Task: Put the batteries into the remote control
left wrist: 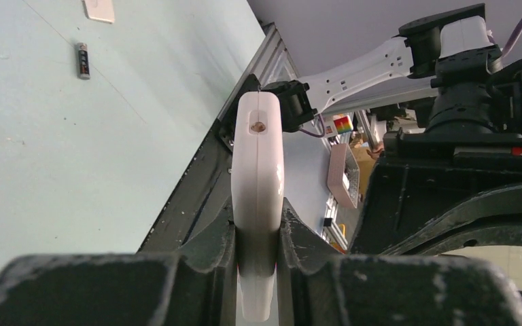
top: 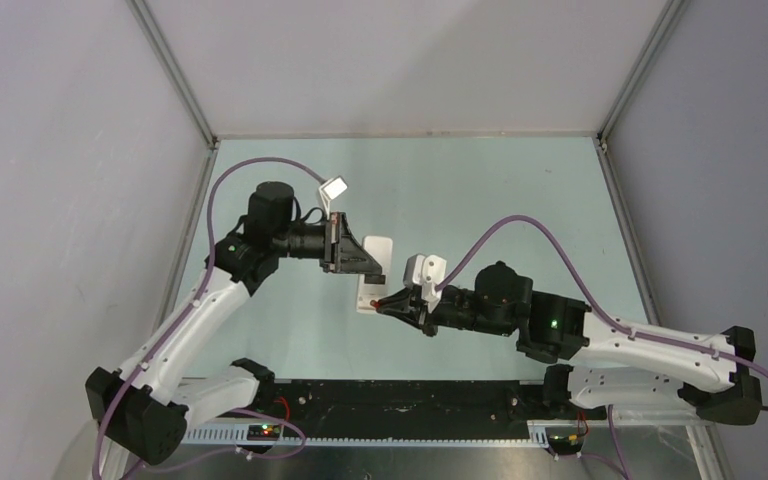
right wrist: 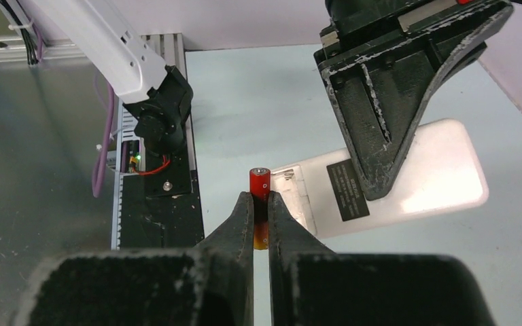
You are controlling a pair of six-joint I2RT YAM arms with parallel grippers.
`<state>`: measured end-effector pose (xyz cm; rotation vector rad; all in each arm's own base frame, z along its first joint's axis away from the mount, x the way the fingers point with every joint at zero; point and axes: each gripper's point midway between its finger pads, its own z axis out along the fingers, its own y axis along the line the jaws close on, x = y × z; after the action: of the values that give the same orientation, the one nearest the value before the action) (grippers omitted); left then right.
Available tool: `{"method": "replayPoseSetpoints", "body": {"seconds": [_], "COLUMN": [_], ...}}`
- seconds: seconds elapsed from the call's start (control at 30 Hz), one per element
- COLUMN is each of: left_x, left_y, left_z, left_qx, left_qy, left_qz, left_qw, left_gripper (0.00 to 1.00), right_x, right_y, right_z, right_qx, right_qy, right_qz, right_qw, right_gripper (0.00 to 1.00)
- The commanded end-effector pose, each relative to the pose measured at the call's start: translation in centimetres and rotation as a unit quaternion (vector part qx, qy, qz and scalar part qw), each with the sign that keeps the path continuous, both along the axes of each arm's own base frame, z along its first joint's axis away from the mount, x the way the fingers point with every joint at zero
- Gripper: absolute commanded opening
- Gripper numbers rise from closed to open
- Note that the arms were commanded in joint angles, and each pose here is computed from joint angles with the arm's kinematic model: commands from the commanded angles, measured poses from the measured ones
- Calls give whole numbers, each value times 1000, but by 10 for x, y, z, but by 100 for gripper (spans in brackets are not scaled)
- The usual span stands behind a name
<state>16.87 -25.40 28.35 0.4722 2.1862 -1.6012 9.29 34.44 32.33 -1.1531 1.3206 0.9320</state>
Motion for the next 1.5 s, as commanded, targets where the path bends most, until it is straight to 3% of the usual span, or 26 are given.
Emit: {"method": "replayPoseSetpoints", "body": {"seconds": [0.0, 1.47], "left_x": [-8, -18], "left_y": [-6, -9], "left_z": [12, 0], "left_qx": [-18, -15], "left_qy": [0, 15], "left_qz": [-23, -48], "left_qw": [1000, 999], "left_gripper": [0, 0], "right_x": [-3, 9], "right_y": [11, 32], "right_z": [8, -42], "right_qx": [15, -69], "right_qy": [-26, -36], "right_qz": [20, 38], "right_qw": [999, 996], "right_gripper": [2, 1]}}
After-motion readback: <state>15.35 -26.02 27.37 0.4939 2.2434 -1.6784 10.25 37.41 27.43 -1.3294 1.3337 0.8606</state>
